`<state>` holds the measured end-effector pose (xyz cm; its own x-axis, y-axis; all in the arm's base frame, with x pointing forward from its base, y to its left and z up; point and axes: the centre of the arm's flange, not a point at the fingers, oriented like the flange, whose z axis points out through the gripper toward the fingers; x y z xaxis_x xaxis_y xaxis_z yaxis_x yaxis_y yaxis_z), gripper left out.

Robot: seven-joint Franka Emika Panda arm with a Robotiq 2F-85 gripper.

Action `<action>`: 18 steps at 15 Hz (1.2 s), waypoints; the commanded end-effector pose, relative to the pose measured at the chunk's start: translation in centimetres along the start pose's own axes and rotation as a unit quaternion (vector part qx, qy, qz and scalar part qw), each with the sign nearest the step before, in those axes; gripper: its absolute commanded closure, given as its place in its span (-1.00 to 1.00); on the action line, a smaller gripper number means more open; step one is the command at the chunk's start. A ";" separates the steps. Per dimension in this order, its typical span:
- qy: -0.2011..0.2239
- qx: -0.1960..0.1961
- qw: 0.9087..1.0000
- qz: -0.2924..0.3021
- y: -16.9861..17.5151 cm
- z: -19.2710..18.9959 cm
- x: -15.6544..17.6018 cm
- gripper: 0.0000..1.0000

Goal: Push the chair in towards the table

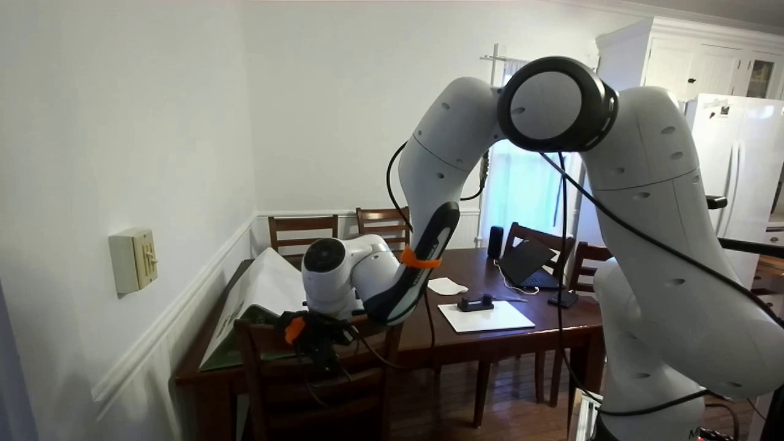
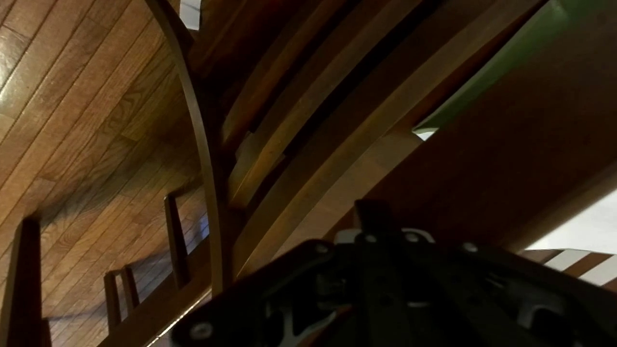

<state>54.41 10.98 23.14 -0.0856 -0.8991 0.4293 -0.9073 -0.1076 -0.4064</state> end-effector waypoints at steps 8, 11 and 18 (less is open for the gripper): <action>-0.088 0.041 0.977 -0.192 3.2 -8.9 3.5 0.38; -0.116 0.069 0.958 -0.252 4.2 -13.9 4.0 0.10; -0.096 0.058 0.905 -0.410 7.1 -20.3 9.5 -0.87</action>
<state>41.63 12.85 35.24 0.6068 -0.6291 0.4859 -0.6456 -0.7466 -0.1604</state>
